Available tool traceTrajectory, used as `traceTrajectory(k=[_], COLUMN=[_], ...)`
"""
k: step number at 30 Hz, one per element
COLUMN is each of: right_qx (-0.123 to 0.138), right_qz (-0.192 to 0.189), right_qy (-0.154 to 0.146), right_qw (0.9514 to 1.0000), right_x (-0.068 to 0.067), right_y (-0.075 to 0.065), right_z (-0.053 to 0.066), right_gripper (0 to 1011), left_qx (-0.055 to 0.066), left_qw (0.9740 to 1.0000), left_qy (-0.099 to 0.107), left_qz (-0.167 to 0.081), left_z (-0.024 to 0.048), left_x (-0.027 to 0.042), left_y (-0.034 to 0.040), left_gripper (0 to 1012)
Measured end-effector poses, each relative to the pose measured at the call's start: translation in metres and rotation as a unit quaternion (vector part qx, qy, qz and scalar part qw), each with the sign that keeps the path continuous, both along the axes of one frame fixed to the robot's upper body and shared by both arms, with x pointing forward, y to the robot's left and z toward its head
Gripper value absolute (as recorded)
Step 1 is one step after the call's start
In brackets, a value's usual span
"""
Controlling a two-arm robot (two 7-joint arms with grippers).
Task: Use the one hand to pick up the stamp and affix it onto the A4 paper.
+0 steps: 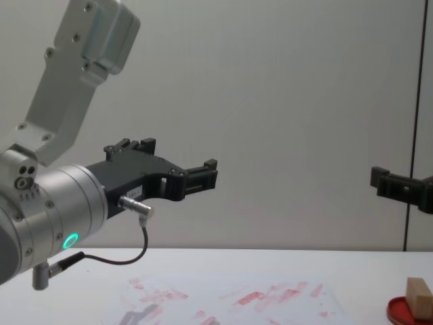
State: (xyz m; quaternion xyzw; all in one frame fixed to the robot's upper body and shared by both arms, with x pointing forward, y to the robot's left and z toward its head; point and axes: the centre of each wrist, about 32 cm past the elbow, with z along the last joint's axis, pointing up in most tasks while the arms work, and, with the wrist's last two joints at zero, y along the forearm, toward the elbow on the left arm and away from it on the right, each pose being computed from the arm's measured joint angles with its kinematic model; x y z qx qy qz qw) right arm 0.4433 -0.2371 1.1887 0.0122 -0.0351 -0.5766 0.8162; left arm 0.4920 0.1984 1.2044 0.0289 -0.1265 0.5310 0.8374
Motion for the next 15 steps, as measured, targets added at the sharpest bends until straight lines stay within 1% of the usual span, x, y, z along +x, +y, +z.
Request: traceTrajectory(k=[15], right_qx=[0.000], right_qz=[0.000], right_qy=[0.000], right_qw=[1.0000], right_x=[0.0000], right_y=[0.0000], right_z=[0.0000], right_gripper=[1001], left_qx=[0.000], left_qw=[1.0000], left_qy=[0.000], left_qz=[0.000], left_z=[0.0000], left_x=[0.0000], left_y=[0.0000], left_gripper=[1003])
